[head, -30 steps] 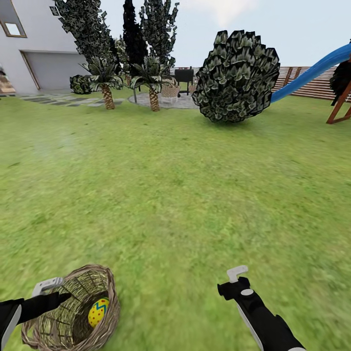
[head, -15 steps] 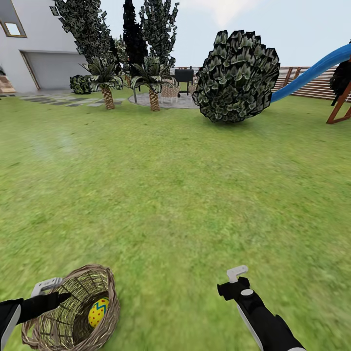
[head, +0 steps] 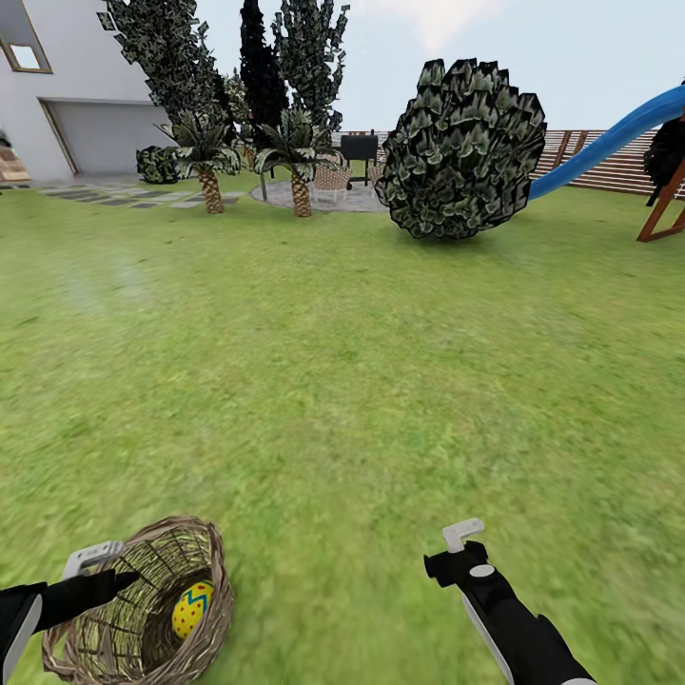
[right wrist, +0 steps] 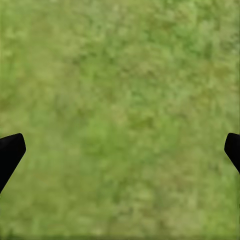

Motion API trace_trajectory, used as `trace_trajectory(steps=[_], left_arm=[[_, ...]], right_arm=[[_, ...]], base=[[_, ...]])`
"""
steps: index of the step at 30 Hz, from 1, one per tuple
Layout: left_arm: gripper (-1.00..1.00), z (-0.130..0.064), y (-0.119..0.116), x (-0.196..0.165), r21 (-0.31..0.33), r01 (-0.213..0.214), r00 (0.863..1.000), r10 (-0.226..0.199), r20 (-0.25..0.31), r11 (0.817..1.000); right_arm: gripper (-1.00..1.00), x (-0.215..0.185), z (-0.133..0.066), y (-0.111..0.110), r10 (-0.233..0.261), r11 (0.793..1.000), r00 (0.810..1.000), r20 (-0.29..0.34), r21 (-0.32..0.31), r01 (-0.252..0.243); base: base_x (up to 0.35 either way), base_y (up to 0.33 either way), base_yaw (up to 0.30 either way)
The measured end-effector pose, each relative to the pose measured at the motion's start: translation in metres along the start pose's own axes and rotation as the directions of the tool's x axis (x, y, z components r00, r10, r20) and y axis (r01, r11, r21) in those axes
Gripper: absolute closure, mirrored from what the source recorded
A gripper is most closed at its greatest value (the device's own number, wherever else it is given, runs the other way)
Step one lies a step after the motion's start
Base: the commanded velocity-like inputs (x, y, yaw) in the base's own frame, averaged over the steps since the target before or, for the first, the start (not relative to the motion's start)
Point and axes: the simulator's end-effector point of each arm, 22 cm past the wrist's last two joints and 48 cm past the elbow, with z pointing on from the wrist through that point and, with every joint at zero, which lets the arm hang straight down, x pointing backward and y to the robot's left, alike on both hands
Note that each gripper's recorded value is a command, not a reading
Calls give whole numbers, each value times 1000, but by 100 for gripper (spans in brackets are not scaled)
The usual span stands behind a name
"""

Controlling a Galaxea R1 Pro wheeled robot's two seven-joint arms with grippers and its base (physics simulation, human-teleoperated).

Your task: Take the three Easter eggs out of the wicker basket on the lawn in the garden, then place them on the lawn next to a single tree (choose any tree) so that all three eggs are next to the same tree and none are left in the basket.

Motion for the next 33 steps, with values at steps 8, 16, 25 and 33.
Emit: trace_trajectory(steps=[8, 16, 25, 33], left_arm=[[-100, 11, 2, 6, 1, 5, 1000, -5, 0, 1000], [-100, 27, 3, 24, 3, 15, 1000, -15, -28, 1000], [-100, 42, 6, 34, 3, 17, 999, -17, -33, 1000], [-100, 54, 7, 41, 3, 17, 999, -17, -34, 1000]], right_arm=[[-100, 7, 11, 2, 0, 1000, 1000, 0, 0, 0], [-100, 14, 21, 5, -1, 1000, 1000, 0, 0, 1], [-100, 23, 34, 8, 0, 1000, 1000, 1, 0, 0], [-100, 31, 45, 10, 0, 1000, 1000, 1, 0, 0]], base=[[0, 0, 0], [0, 0, 0], [0, 0, 0], [0, 0, 0]])
